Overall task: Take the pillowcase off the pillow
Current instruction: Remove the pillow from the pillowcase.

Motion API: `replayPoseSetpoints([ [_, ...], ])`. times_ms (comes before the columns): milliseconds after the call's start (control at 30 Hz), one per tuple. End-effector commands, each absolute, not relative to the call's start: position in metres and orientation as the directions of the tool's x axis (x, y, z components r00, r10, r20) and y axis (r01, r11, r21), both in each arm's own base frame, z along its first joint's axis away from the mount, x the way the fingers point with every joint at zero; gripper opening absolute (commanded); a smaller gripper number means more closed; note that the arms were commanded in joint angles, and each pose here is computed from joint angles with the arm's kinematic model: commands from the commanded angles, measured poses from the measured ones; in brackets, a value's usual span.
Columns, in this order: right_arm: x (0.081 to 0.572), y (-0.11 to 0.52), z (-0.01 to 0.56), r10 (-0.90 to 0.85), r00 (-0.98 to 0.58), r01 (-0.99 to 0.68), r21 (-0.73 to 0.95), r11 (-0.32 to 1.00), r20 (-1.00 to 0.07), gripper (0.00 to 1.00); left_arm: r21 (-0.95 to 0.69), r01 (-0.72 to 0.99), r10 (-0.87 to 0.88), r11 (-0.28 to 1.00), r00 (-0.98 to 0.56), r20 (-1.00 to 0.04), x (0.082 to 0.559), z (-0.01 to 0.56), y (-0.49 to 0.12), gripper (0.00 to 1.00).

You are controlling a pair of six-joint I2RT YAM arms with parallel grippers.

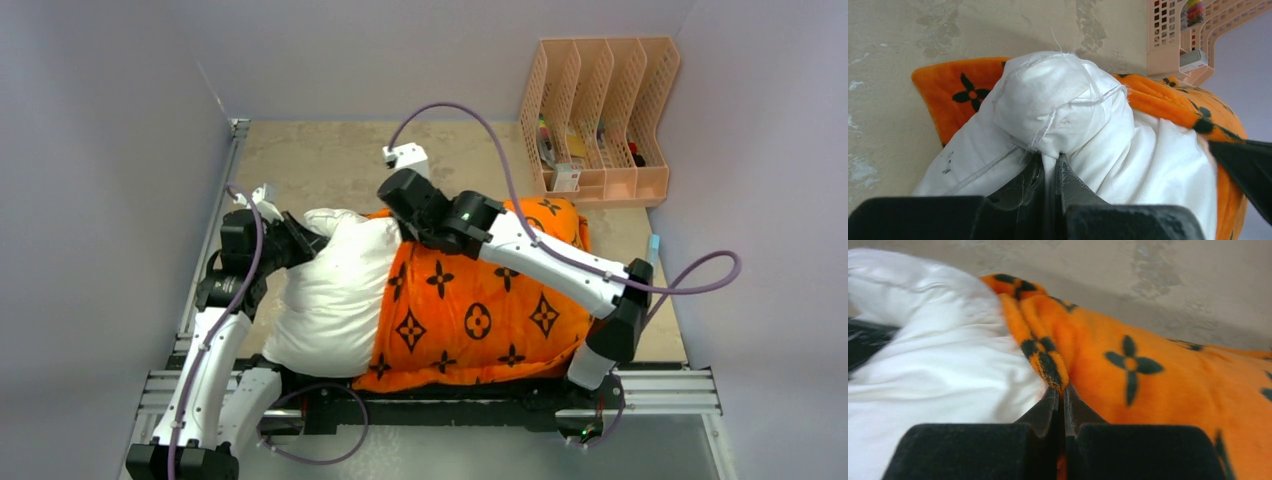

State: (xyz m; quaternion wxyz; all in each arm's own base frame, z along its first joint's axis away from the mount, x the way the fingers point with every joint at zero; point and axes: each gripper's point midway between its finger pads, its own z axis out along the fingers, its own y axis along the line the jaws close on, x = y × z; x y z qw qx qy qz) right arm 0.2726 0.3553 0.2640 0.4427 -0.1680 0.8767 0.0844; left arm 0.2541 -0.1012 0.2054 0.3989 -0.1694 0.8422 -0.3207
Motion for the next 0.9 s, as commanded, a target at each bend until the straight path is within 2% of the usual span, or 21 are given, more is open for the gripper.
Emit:
replayPoseSetpoints([
  [0, 0.308, 0.257, 0.271, -0.183, -0.554, -0.143, -0.125, 0.982, -0.812, 0.0, -0.636, -0.09, -0.498, 0.766, -0.71, -0.498, 0.223, 0.181, -0.1, 0.0],
  [300, 0.321, 0.11, 0.251, 0.046, -0.601, 0.213, -0.105, 0.971, -0.798, 0.0, -0.648, -0.147, -0.558, 0.747, -0.669, -0.491, 0.22, 0.181, -0.094, 0.0],
  [433, 0.31, 0.092, 0.261, 0.105, -0.571, 0.25, -0.05, 0.967, -0.814, 0.0, -0.642, -0.165, -0.568, 0.748, -0.659, -0.493, 0.223, 0.179, -0.091, 0.0],
  [500, 0.309, 0.111, 0.265, 0.118, -0.575, 0.16, 0.03, 0.987, -0.809, 0.0, -0.65, -0.16, -0.571, 0.743, -0.658, -0.491, 0.225, 0.179, -0.093, 0.0],
  [533, 0.31, 0.133, 0.267, 0.091, -0.584, 0.04, 0.083, 0.996, -0.807, 0.0, -0.657, -0.153, -0.571, 0.738, -0.661, -0.488, 0.226, 0.18, -0.095, 0.0],
  [567, 0.303, 0.158, 0.26, 0.074, -0.621, -0.077, 0.155, 0.985, -0.78, 0.0, -0.667, -0.141, -0.569, 0.732, -0.665, -0.484, 0.228, 0.182, -0.097, 0.0],
  [733, 0.275, 0.221, 0.26, 0.017, -0.649, -0.363, 0.33, 0.872, -0.76, 0.0, -0.677, -0.098, -0.554, 0.73, -0.664, -0.501, 0.231, 0.194, -0.101, 0.0],
  [767, 0.271, 0.23, 0.266, -0.003, -0.649, -0.41, 0.347, 0.843, -0.76, 0.09, -0.683, -0.081, -0.548, 0.726, -0.669, -0.503, 0.23, 0.197, -0.104, 0.0],
  [867, 0.273, 0.24, 0.294, -0.005, -0.627, -0.459, 0.364, 0.811, -0.779, 0.55, -0.7, -0.032, -0.52, 0.714, -0.693, -0.499, 0.227, 0.198, -0.112, 0.0],
])
